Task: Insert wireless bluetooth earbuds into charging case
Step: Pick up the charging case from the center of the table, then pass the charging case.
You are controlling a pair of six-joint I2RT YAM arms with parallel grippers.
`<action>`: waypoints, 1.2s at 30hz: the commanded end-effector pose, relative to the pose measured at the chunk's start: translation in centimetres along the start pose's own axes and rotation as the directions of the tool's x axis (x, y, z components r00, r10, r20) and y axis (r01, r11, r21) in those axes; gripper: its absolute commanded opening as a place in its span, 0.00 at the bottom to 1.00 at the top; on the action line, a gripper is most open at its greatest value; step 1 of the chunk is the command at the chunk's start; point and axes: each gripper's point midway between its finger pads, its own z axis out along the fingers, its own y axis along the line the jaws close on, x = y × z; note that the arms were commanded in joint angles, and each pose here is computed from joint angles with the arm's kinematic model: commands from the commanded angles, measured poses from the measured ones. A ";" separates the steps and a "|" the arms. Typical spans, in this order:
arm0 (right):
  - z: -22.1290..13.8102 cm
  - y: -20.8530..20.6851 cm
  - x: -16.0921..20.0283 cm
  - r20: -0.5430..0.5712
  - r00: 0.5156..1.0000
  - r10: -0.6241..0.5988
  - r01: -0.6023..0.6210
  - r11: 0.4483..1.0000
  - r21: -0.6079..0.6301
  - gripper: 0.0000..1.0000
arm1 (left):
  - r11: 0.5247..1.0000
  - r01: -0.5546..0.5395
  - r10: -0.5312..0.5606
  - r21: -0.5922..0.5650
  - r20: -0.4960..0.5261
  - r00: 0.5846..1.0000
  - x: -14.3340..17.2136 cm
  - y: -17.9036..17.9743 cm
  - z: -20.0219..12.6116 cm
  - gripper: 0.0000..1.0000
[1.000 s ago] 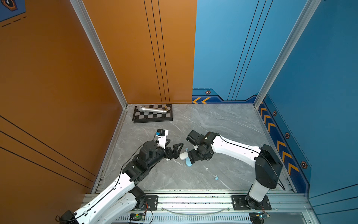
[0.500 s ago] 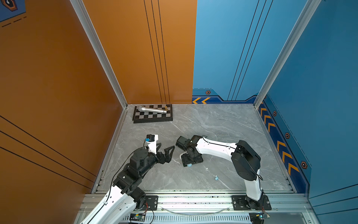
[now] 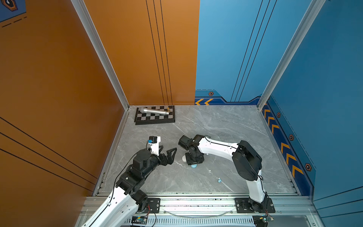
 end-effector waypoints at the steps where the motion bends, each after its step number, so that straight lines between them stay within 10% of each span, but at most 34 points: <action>1: -0.4 -0.4 -0.4 0.005 0.999 0.032 -0.033 0.999 0.019 0.42 | 1.000 -0.005 0.004 0.021 0.002 1.000 -0.1 -0.2 0.1 0.98; 13: -5.4 -2.5 -3.0 0.066 0.961 0.269 -0.261 0.959 -0.107 0.34 | 0.993 -0.045 0.044 0.109 0.013 0.999 -0.7 -1.9 0.7 0.98; 24: -13.9 -6.7 -5.8 0.050 0.757 0.651 -0.566 0.693 -0.447 0.33 | 0.937 -0.071 0.089 0.341 -0.038 0.995 -1.1 -6.6 2.9 0.98; 36: -19.4 -6.3 -5.3 0.019 0.719 0.695 -0.536 0.572 -0.621 0.33 | 0.877 -0.049 0.101 0.479 -0.083 0.991 -1.0 -12.3 6.4 0.98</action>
